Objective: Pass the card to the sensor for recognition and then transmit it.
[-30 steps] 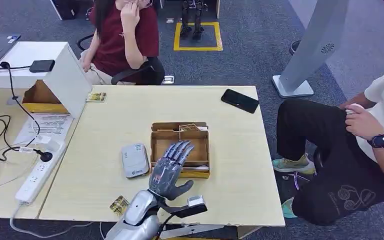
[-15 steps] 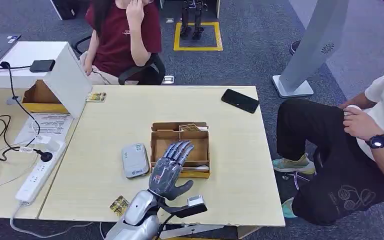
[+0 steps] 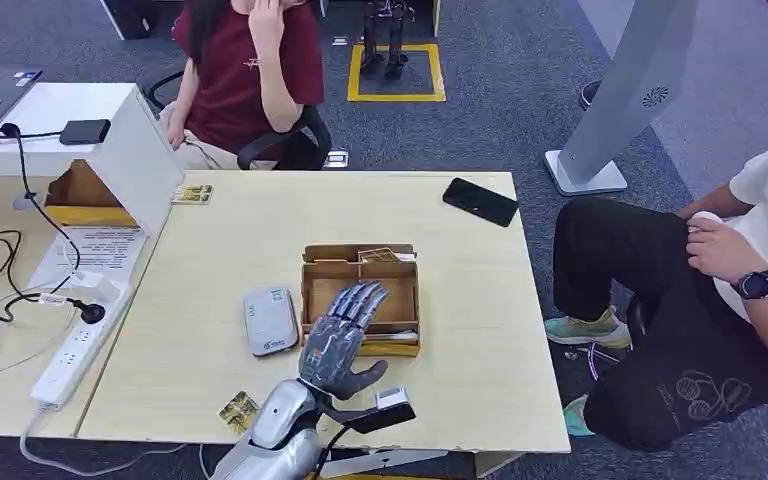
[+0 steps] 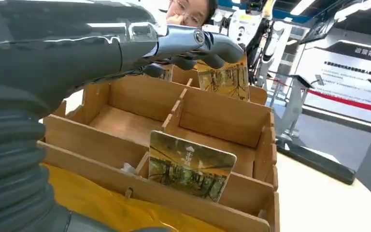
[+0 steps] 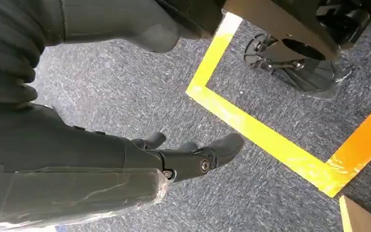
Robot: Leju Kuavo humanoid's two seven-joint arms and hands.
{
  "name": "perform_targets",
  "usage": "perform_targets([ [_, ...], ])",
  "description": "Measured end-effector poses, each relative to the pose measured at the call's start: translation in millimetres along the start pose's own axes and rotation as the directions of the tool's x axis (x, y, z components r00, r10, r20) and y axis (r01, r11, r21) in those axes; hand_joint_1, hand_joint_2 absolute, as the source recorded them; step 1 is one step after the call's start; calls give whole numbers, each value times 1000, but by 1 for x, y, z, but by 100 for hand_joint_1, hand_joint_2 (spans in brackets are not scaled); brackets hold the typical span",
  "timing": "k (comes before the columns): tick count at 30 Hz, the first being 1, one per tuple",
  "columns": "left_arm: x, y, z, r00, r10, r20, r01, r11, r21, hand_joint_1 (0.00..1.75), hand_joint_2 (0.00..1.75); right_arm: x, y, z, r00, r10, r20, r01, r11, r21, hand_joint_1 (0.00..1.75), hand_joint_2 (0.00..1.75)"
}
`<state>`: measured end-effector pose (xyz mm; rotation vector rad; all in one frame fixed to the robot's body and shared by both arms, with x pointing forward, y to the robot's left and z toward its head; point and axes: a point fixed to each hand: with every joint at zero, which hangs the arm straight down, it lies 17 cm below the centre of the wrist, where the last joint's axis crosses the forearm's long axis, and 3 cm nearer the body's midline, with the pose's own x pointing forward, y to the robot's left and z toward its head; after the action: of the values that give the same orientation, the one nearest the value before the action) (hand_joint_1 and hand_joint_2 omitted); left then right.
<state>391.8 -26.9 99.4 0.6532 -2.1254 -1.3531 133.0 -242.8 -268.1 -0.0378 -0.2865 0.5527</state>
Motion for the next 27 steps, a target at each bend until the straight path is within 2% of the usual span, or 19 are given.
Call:
perform_targets([
  [1, -1, -1, 0, 1000, -5, -4, 5, 1000, -4, 0, 175, 0, 0, 0, 1000, 0, 0, 0, 1000, 0, 0, 175],
  [2, -2, -2, 1, 1000, -6, -7, 6, 1000, -6, 45, 175, 1, 0, 0, 1000, 0, 0, 0, 1000, 0, 0, 175],
  [3, -2, -2, 1, 1000, -6, -7, 6, 1000, -9, 155, 175, 1, 0, 0, 1000, 0, 1, 0, 1000, 0, 0, 175],
  [5, -2, -3, 1, 1000, -8, -7, 8, 1000, -12, 152, 175, 1, 0, 0, 1000, 1, 1, -1, 1000, 0, 0, 175],
  [6, -2, -4, 2, 1000, -9, -4, 8, 1000, -14, 175, 175, 1, 0, 0, 1000, 1, 1, -1, 1000, 0, 0, 175],
  [9, -5, -5, 2, 1000, -5, -7, 5, 1000, -17, 175, 175, 2, -1, 0, 1000, 2, 2, -2, 1000, -1, 0, 175],
  [10, -6, -5, 2, 1000, -4, -9, 4, 1000, -18, 169, 175, 2, -1, 0, 1000, 2, 2, -2, 1000, -1, 0, 175],
  [11, -7, -5, 2, 1000, -3, -12, 2, 1000, -19, 175, 175, 2, -1, 0, 1000, 2, 3, -2, 1000, -1, 0, 175],
  [27, -13, -5, 1, 1000, 17, -22, -17, 1000, -15, 175, 175, 7, -2, 0, 1000, 13, 10, -13, 1000, -5, 0, 175],
])
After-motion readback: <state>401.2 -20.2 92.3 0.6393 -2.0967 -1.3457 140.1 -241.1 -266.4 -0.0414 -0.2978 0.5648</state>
